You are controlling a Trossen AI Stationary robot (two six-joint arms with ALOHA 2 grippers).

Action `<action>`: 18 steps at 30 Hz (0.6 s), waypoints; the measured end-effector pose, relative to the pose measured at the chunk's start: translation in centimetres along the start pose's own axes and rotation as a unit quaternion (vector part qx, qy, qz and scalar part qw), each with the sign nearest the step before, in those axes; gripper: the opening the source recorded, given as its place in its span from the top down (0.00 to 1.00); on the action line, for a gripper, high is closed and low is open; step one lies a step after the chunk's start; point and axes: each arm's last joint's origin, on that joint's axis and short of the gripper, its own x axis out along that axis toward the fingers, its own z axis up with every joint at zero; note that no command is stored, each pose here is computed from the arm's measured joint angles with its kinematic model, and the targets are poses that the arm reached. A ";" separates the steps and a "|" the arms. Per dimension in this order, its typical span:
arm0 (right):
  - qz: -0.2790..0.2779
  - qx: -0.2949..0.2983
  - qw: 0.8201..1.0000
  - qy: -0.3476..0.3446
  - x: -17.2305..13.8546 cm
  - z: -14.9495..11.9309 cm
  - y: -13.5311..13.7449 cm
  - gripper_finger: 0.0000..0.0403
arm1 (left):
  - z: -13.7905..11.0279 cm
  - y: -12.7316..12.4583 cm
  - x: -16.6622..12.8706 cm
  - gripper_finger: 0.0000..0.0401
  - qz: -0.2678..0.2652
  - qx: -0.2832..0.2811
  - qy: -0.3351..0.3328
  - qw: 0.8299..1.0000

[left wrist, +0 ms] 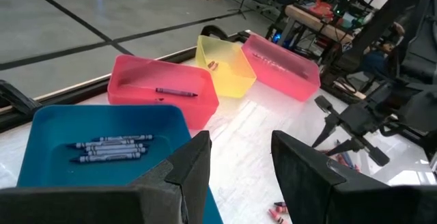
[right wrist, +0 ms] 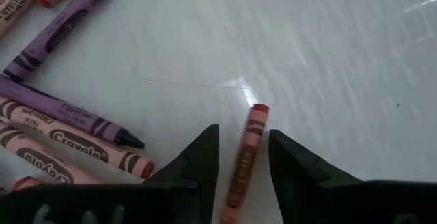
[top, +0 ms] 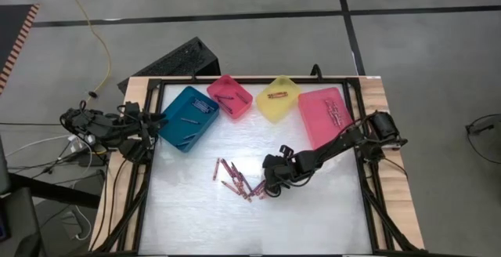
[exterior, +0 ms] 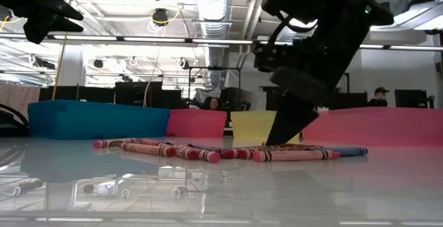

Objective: Sort crayons
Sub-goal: Put the red crayon into the yellow bin

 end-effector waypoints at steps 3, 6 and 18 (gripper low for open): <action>-0.016 -0.006 1.000 0.013 0.3 -0.7 0.1 0.67 | 0.0 0.0 0.0 0.64 0.000 0.000 0.000 1.000; -0.023 0.013 0.999 0.022 0.5 -0.8 -0.1 0.70 | 0.0 0.0 0.0 0.64 0.000 0.000 0.000 1.000; -0.048 0.055 0.997 0.009 0.5 0.4 -1.1 0.98 | 0.0 0.0 0.0 0.64 0.000 -0.002 0.000 1.000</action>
